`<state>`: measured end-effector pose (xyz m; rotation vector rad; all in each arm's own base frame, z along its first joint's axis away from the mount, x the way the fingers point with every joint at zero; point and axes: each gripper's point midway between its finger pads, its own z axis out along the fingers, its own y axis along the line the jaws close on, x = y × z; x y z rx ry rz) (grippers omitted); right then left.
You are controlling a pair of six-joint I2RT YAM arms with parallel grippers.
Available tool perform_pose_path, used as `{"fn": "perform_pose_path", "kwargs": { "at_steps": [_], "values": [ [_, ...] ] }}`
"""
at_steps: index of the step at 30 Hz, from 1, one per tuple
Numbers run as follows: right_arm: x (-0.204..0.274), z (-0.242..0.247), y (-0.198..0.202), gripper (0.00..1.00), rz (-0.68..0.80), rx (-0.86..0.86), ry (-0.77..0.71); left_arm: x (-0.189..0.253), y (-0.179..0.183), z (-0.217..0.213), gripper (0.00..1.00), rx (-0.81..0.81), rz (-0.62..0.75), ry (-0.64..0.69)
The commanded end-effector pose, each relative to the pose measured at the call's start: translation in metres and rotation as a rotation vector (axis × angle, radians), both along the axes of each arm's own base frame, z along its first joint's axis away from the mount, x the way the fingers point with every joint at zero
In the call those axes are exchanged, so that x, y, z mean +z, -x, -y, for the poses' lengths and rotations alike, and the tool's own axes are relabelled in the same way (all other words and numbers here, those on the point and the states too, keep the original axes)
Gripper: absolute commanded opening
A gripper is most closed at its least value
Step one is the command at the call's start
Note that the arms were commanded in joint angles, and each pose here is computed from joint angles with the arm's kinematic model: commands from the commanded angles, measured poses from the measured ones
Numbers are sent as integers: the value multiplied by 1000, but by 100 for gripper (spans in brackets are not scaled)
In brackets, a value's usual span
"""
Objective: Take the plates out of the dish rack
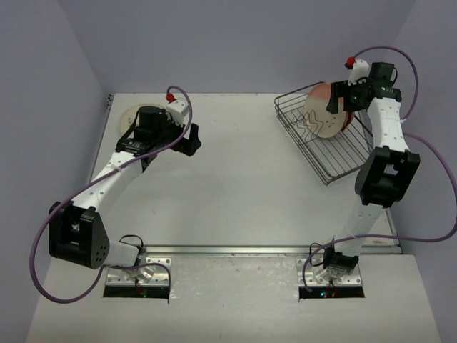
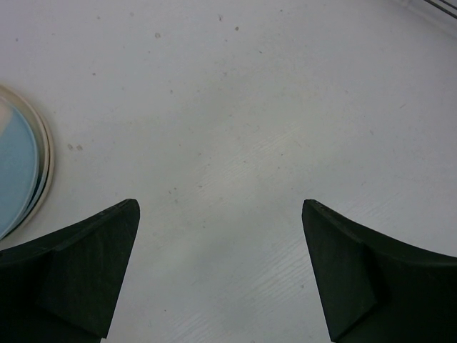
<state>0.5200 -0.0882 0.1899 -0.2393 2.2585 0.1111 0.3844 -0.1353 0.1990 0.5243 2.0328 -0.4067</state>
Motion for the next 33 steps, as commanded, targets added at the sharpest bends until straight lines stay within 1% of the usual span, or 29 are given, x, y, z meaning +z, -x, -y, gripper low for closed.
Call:
{"fn": "perform_pose_path", "kwargs": {
  "at_steps": [1, 5, 6, 10, 11, 12, 17, 25, 27, 33],
  "values": [
    [13, 6, -23, 86, 76, 36, 9, 20, -12, 4, 95, -5, 54, 7],
    [6, 0, -28, 86, 74, 70, -25, 18, -14, 6, 95, -9, 47, 10],
    [5, -3, -30, 84, 74, 83, -37, 19, -14, 7, 96, -10, 47, 15],
    [2, -6, -31, 73, 71, 93, -58, 19, -16, 9, 95, -13, 42, 27],
    [1, -7, -31, 72, 71, 94, -58, 19, -15, 9, 96, -14, 40, 29],
    [1, -8, -31, 66, 75, 102, -64, 20, -17, 9, 96, -12, 43, 29],
    [9, -11, -31, 61, 111, 106, -70, 20, -17, 10, 96, -13, 38, 34],
    [12, -16, -29, 58, 123, 120, -84, 16, -18, 10, 96, -10, 25, 37],
    [12, -19, -27, 55, 124, 133, -100, 16, -18, 11, 96, -10, 26, 37],
    [7, -33, -19, 53, 128, 158, -156, 14, -20, 9, 96, 1, 18, 36]
  ]
}}
